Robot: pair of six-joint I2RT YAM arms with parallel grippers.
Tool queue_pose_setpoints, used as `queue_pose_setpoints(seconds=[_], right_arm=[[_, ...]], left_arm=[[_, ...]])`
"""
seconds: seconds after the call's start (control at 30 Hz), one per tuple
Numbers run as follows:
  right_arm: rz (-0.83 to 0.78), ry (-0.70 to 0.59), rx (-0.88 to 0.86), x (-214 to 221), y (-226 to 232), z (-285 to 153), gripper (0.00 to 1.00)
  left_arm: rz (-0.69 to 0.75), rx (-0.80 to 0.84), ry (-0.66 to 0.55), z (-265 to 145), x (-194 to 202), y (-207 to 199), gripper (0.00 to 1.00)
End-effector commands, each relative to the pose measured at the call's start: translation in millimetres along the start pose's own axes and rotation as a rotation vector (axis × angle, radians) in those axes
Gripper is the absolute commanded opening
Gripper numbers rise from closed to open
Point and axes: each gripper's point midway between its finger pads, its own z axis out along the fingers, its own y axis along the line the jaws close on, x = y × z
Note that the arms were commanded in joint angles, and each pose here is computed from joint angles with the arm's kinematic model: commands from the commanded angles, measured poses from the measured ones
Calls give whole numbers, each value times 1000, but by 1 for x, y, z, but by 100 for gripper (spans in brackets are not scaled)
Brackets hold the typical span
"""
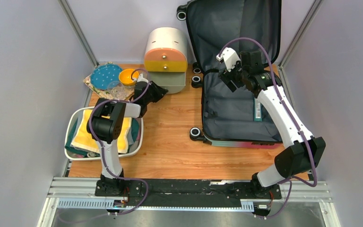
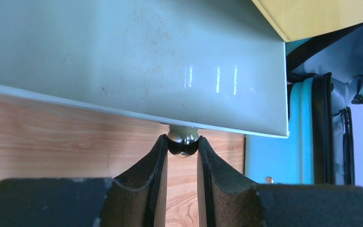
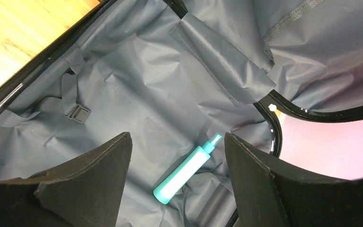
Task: Open, take out, and arrange the luggage
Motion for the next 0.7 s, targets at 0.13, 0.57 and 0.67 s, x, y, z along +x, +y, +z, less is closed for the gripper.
queue_pose_setpoints(seconds=[0.13, 0.57, 0.67], right_arm=[[83, -64, 9, -17, -8, -15, 77], [700, 197, 51, 118, -27, -29, 65], [751, 246, 57, 151, -10, -18, 61]], left_arm=[[-34, 55, -13, -10, -11, -29, 82], [112, 143, 60, -90, 7, -53, 84], [206, 196, 58, -115, 11, -61, 84]])
